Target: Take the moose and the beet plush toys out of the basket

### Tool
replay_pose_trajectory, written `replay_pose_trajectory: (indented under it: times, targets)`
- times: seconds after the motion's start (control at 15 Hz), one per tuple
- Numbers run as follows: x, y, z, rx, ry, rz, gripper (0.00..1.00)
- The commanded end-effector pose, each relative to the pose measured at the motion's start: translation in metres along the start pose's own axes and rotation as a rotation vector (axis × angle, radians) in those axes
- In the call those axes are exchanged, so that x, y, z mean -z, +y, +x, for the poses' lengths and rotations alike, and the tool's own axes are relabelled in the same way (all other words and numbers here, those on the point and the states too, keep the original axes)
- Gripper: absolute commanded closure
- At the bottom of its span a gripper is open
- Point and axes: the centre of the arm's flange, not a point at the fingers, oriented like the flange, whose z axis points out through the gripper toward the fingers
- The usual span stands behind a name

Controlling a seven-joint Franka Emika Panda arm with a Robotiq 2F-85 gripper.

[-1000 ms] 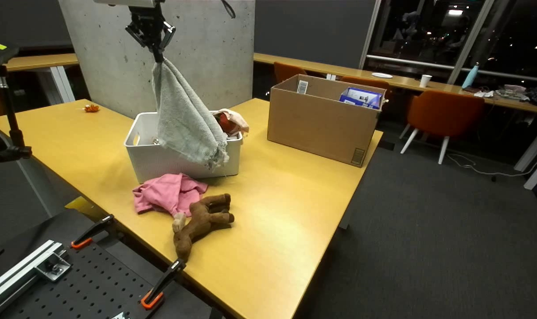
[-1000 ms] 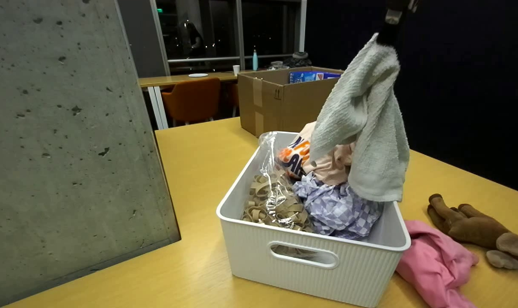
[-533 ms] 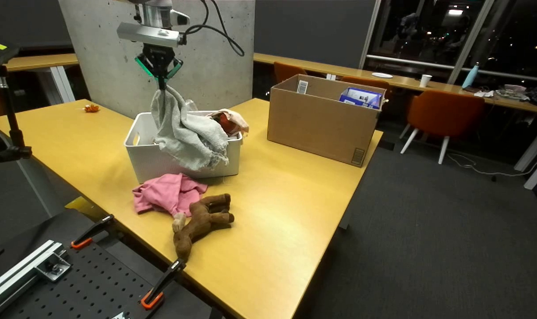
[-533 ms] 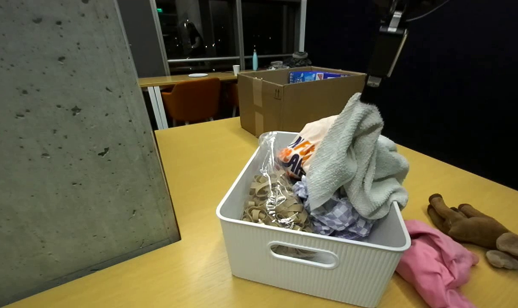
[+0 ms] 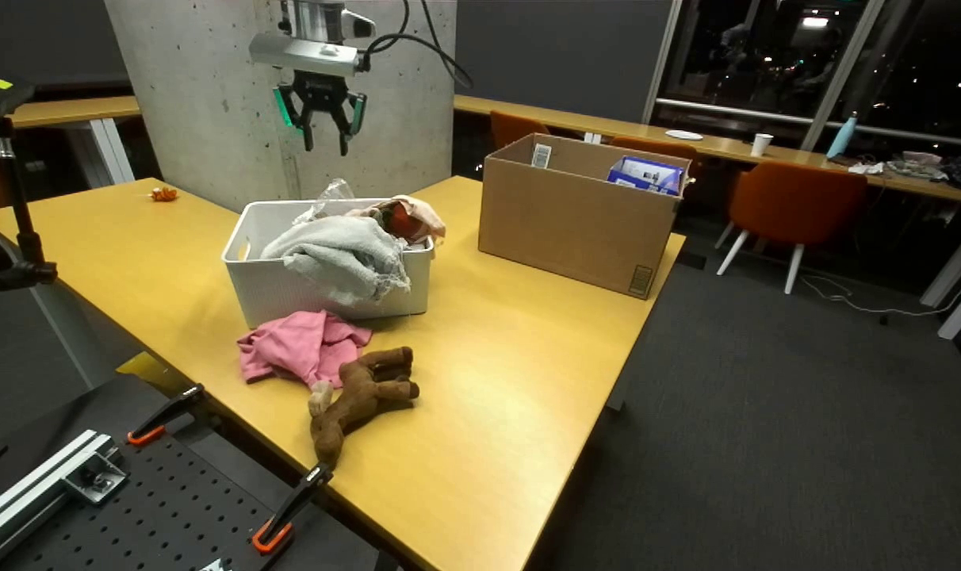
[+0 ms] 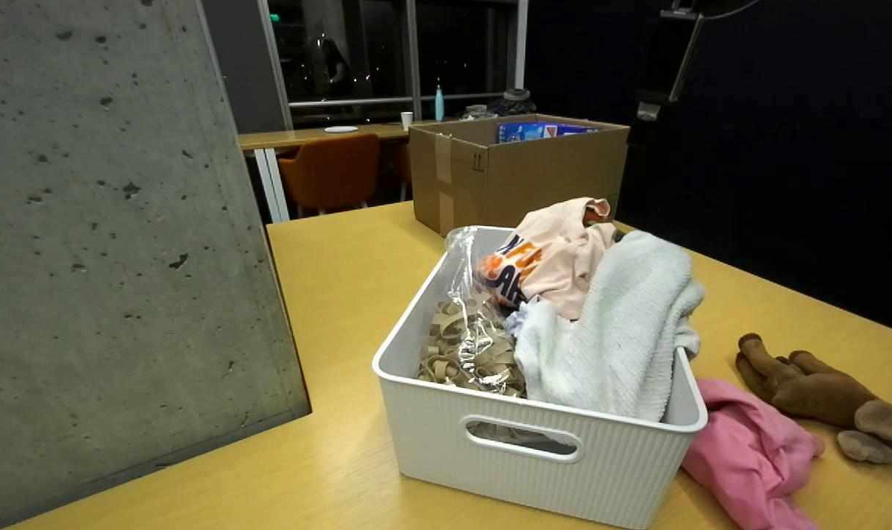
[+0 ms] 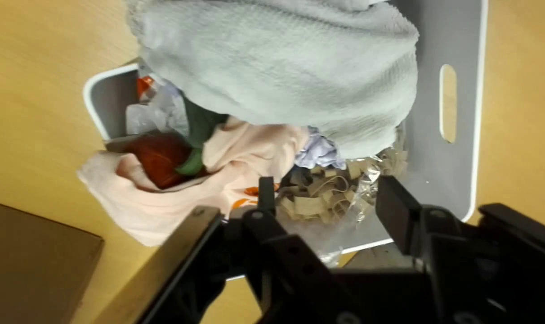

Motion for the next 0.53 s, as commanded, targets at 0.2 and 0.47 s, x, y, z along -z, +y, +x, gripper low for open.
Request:
replay_pose_trajectory:
  times: [0.2, 0.47]
  targets:
    - [0.025, 0.123, -0.021, -0.210, 0.015, -0.028, 0.00]
    - [-0.003, 0.166, -0.008, -0.294, -0.002, -0.033, 0.00]
